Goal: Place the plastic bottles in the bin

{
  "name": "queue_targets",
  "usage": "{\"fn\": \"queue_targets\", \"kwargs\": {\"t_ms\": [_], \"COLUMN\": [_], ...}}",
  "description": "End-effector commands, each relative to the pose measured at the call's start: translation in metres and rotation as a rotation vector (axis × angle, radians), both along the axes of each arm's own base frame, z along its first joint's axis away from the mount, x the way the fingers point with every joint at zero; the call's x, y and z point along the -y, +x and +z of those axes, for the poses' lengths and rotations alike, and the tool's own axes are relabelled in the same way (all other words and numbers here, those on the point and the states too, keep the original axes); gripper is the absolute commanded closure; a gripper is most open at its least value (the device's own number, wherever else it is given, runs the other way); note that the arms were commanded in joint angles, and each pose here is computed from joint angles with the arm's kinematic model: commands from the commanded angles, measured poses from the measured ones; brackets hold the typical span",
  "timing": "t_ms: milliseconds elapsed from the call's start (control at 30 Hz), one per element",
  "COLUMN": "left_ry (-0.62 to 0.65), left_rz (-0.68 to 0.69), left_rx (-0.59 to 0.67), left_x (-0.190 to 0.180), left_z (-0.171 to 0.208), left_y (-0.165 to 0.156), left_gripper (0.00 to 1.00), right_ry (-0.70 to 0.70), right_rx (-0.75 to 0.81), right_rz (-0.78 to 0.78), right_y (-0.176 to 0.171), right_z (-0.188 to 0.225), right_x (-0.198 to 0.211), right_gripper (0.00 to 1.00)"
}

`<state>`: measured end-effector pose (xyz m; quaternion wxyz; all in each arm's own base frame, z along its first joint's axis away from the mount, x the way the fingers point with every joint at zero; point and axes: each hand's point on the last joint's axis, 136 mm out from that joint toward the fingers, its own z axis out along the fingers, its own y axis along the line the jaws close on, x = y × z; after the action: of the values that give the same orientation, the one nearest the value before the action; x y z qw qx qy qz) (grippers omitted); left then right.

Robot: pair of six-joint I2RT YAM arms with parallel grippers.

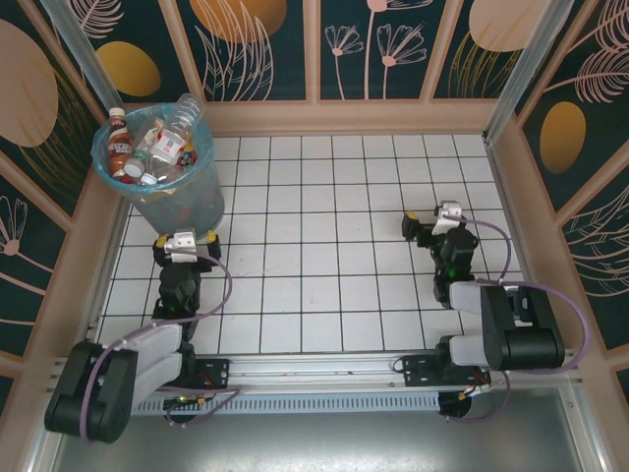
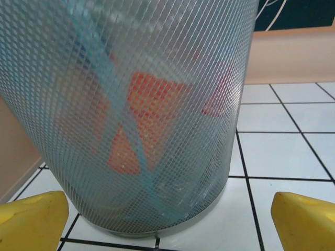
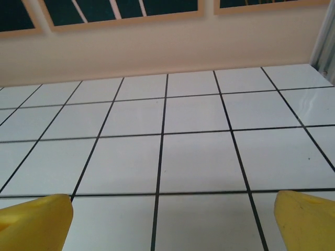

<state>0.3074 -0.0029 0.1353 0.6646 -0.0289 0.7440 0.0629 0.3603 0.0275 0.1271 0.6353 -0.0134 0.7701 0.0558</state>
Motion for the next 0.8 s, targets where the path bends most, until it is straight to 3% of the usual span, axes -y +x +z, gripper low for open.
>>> {"fn": "queue_targets", "kwargs": {"t_ms": [0,300,433,633,767], "left_ry": [-0.058,-0.070,-0.086,-0.125,-0.132], "left_rz": [-0.069,-0.081,-0.048,0.126,0.155], "left_rx": [0.135,0.162,0.174,0.058,0.066], "left_x": [0.009,-0.001,-0.011,-0.038,-0.043], "left_z": [0.031,0.034,0.026,0.002,0.003], "left_y": [0.009,0.027,0.030,0.060,0.059], "left_gripper": [0.02,0.01,0.01,0.01,0.01], "right_ry": [-0.051,0.040,0.075,0.069,0.064], "right_rx": [0.196,0.197,0.104,0.131,0.106], "right_rz": [0.028,-0.085,-0.251,-0.268,-0.266], "right_y": [-0.013,-0.013,0.007,0.002,0.008], "right_z": [0.025,0.014,0.002,0.005,0.001], "right_x": [-0.001,0.030,0.058,0.059,0.058], "right_gripper": [0.01,0.01,0.01,0.01,0.01]}}
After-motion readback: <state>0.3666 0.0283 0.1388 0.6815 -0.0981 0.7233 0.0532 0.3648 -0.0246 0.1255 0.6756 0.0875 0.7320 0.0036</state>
